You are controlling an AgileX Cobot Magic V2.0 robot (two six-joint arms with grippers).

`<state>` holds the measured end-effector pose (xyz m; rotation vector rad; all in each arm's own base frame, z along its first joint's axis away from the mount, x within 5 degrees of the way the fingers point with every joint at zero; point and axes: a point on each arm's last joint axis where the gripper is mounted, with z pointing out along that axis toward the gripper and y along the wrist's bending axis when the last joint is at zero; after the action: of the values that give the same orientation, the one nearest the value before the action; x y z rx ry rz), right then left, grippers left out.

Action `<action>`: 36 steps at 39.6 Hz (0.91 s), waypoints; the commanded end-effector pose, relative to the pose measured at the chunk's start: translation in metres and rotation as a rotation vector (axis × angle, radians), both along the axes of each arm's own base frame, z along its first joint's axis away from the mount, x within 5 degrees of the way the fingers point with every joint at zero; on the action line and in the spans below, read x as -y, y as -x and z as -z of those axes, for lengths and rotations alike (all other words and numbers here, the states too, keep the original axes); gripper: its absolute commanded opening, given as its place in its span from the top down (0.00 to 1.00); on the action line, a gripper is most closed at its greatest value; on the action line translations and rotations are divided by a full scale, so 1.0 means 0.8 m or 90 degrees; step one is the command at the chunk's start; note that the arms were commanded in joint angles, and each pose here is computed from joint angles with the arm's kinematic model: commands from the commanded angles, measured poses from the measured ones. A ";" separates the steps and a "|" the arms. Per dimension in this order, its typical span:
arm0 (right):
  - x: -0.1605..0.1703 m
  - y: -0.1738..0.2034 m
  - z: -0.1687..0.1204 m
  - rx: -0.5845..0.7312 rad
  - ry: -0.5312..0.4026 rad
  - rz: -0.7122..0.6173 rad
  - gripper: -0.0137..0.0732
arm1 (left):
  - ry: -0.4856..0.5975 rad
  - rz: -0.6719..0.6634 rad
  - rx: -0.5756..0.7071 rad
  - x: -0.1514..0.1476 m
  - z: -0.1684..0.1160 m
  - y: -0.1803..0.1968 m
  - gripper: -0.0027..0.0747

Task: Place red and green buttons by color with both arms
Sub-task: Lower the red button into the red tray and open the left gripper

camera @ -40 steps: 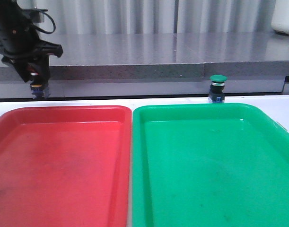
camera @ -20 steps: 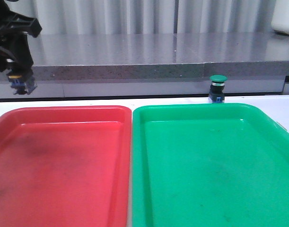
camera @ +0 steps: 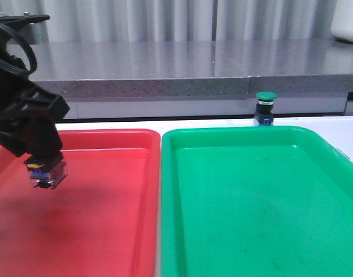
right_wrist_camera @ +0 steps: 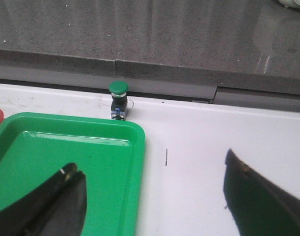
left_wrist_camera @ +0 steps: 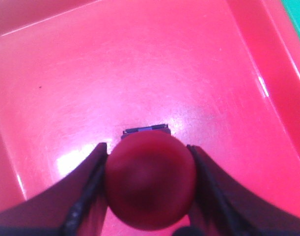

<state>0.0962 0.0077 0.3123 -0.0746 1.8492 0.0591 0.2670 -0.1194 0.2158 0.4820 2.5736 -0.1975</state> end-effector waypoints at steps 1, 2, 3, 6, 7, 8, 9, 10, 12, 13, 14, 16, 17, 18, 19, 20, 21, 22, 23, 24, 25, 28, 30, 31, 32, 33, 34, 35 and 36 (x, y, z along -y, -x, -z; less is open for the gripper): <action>0.001 -0.003 -0.022 0.062 -0.008 0.009 0.16 | 0.025 -0.007 0.034 0.007 -0.008 -0.009 0.87; 0.001 -0.003 -0.022 0.062 -0.008 0.009 0.16 | 0.021 -0.007 0.025 0.008 -0.003 -0.010 0.87; 0.001 -0.003 -0.022 0.062 -0.008 0.009 0.16 | 0.018 -0.007 0.019 0.008 0.001 -0.011 0.87; 0.001 -0.003 -0.022 0.062 -0.008 0.009 0.16 | 0.016 -0.008 0.010 0.008 0.004 -0.011 0.86; 0.001 -0.003 -0.022 0.062 -0.008 0.009 0.16 | 0.015 -0.008 0.008 0.008 0.005 -0.011 0.85; 0.001 -0.003 -0.022 0.062 -0.008 0.009 0.16 | 0.014 -0.008 0.005 0.008 0.005 -0.011 0.84; 0.001 -0.003 -0.022 0.062 -0.008 0.009 0.16 | 0.013 -0.008 0.004 0.008 0.005 -0.010 0.82; 0.001 -0.003 -0.022 0.062 -0.008 0.009 0.16 | 0.012 -0.007 0.000 0.008 0.005 -0.010 0.81; 0.001 -0.003 -0.022 0.062 -0.008 0.009 0.16 | 0.009 -0.007 -0.007 0.007 0.006 -0.009 0.75; 0.001 -0.003 -0.022 0.062 -0.008 0.009 0.16 | 0.007 -0.007 -0.011 0.007 0.006 -0.008 0.73; 0.001 -0.003 -0.022 0.062 -0.008 0.009 0.16 | 0.007 -0.007 -0.011 0.007 0.007 -0.008 0.69; 0.001 -0.003 -0.022 0.062 -0.008 0.009 0.16 | 0.007 -0.007 -0.011 0.007 0.007 -0.008 0.63; 0.001 -0.003 -0.022 0.062 -0.008 0.009 0.16 | 0.007 -0.007 -0.011 0.007 0.007 -0.008 0.57; 0.001 -0.003 -0.022 0.062 -0.008 0.009 0.16 | 0.008 -0.007 -0.010 0.007 0.006 -0.008 0.53; 0.001 -0.003 -0.022 0.062 -0.008 0.009 0.16 | 0.008 -0.007 -0.009 0.008 0.006 -0.009 0.47; 0.001 -0.003 -0.022 0.062 -0.008 0.009 0.16 | 0.009 -0.007 -0.007 0.008 0.005 -0.009 0.41; 0.001 -0.003 -0.022 0.062 -0.008 0.009 0.16 | 0.009 -0.007 -0.007 0.008 0.004 -0.010 0.38; 0.001 -0.003 -0.022 0.062 -0.008 0.009 0.16 | 0.011 -0.007 -0.003 0.009 0.001 -0.011 0.32; 0.001 -0.003 -0.022 0.062 -0.008 0.009 0.16 | 0.012 -0.007 -0.003 0.009 -0.001 -0.012 0.27; 0.001 -0.003 -0.022 0.062 -0.008 0.009 0.16 | 0.014 -0.007 -0.002 0.010 -0.004 -0.013 0.24; 0.001 -0.003 -0.022 0.062 -0.008 0.009 0.16 | 0.016 -0.008 0.000 0.010 -0.007 -0.014 0.21; 0.001 -0.003 -0.022 0.062 -0.008 0.009 0.16 | 0.023 -0.008 0.011 0.012 -0.019 -0.016 0.18; 0.001 -0.003 -0.022 0.062 -0.008 0.009 0.16 | 0.029 -0.007 0.024 0.012 -0.031 -0.017 0.19; 0.001 -0.003 -0.022 0.062 -0.008 0.009 0.16 | 0.032 -0.007 0.030 0.012 -0.036 -0.017 0.19; 0.001 -0.003 -0.022 0.062 -0.008 0.009 0.16 | 0.035 -0.006 0.037 0.012 -0.041 -0.016 0.20; 0.001 -0.003 -0.022 0.062 -0.008 0.009 0.16 | 0.039 -0.006 0.044 0.012 -0.047 -0.016 0.21; 0.001 -0.003 -0.022 0.062 -0.008 0.009 0.16 | 0.040 -0.005 0.053 0.011 -0.052 -0.015 0.22; 0.001 -0.003 -0.022 0.062 -0.008 0.009 0.16 | 0.040 -0.003 0.063 0.010 -0.058 -0.015 0.24; 0.001 -0.003 -0.022 0.062 -0.008 0.009 0.16 | 0.039 -0.001 0.070 0.010 -0.062 -0.014 0.27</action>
<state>0.0962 0.0077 0.3123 -0.0746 1.8492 0.0591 0.2786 -0.1254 0.2313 0.4786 2.5815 -0.2094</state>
